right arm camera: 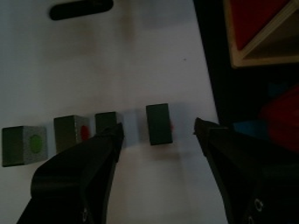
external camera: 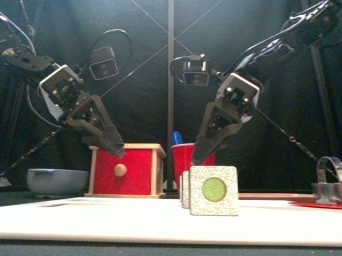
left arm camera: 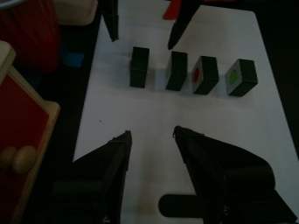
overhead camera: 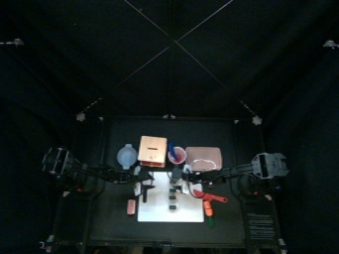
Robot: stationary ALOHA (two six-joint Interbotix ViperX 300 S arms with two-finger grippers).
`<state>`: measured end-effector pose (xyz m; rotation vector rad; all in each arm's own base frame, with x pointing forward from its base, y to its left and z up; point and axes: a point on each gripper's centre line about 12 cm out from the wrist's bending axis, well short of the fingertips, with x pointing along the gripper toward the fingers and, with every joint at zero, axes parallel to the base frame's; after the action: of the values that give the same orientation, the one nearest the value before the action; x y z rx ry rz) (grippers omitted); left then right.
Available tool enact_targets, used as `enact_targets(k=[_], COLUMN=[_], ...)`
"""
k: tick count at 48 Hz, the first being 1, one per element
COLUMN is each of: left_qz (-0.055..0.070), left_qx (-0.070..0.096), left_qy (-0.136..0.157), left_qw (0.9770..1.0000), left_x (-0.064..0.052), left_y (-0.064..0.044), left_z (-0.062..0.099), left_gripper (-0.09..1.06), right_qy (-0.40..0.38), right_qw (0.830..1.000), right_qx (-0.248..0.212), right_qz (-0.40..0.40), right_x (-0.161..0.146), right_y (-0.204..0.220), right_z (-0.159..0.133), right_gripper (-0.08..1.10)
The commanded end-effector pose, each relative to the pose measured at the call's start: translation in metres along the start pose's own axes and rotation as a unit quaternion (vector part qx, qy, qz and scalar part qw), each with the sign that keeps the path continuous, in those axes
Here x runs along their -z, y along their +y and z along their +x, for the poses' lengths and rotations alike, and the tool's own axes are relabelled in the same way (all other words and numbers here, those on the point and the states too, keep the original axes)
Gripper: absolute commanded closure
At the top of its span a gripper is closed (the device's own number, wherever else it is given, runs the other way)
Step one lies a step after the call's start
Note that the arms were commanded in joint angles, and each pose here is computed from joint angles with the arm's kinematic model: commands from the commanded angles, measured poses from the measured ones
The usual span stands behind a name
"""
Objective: Place sushi on board then cut the sushi with the knife then place the pieces on the plate
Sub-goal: Place the 4 sushi pieces on the plate
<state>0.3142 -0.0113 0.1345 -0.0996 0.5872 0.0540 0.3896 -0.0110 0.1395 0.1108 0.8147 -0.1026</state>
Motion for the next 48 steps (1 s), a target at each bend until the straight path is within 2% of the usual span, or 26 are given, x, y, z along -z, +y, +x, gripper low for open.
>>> enact_targets(k=[1, 20, 34, 41, 48], left_qz=[0.000, -0.001, -0.002, -0.003, -0.002], left_qx=[0.000, 0.000, -0.001, -0.001, 0.000], left_qy=[-0.010, -0.007, -0.002, -0.001, -0.004], left_qw=[1.0000, 1.0000, 1.0000, 1.0000, 1.0000], left_x=[-0.006, -0.004, -0.001, -0.001, -0.002], left_y=[0.000, 0.000, 0.000, 0.000, 0.000], left_z=[0.000, 0.000, 0.002, 0.002, 0.002], left_gripper=[0.15, 0.15, 0.15, 0.15, 0.15], right_qy=[-0.016, 0.009, 0.006, 0.005, 0.017], right_qw=[1.000, 1.000, 1.000, 0.999, 0.998], right_qx=[0.003, 0.007, 0.007, 0.012, 0.029], right_qz=[0.006, 0.010, 0.019, 0.039, 0.049], right_x=[-0.014, -0.003, -0.005, -0.010, -0.010], right_y=[-0.004, -0.006, -0.007, -0.008, -0.014], right_z=[-0.001, 0.018, 0.016, 0.000, -0.032], right_gripper=[0.08, 0.11, 0.47, 0.48, 0.47])
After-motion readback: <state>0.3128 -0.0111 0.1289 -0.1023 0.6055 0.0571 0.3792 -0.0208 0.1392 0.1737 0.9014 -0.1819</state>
